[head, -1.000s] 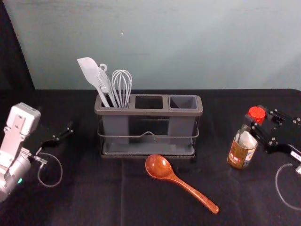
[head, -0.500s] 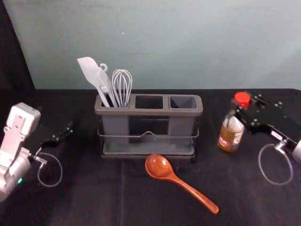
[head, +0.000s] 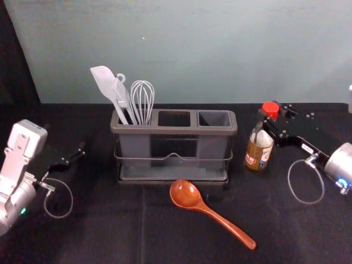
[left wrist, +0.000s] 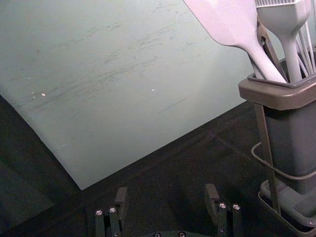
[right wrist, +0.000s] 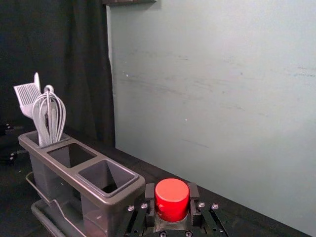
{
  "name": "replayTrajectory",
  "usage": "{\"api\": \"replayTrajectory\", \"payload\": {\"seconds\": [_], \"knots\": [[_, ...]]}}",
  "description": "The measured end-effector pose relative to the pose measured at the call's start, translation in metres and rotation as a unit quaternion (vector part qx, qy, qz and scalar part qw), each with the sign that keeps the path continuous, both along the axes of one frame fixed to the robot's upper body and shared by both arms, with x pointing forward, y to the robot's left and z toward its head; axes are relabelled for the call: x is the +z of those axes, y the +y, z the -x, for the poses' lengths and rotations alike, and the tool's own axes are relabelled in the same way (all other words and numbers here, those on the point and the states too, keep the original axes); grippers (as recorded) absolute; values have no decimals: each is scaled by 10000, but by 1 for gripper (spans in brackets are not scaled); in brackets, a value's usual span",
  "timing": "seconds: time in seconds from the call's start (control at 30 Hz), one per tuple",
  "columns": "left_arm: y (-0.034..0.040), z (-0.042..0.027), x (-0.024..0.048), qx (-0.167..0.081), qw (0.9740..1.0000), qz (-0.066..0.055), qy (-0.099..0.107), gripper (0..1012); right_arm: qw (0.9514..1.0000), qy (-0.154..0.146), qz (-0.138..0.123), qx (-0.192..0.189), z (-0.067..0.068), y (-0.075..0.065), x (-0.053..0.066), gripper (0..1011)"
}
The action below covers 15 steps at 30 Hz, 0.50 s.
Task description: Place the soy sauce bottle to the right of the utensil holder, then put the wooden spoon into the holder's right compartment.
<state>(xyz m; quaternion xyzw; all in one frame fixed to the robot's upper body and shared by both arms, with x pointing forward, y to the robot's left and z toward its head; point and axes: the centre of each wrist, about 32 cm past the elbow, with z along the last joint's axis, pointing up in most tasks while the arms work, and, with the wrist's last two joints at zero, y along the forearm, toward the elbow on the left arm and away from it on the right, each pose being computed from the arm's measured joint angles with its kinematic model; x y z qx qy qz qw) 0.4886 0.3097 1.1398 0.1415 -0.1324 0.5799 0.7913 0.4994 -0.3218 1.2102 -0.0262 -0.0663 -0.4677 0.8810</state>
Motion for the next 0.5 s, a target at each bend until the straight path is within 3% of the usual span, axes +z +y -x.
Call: {"api": "replayTrajectory", "payload": {"seconds": [0.5], "knots": [[0,0,0,0,10000,0,0,1012,9999,138,27,45,-205,80,-66,390]]}}
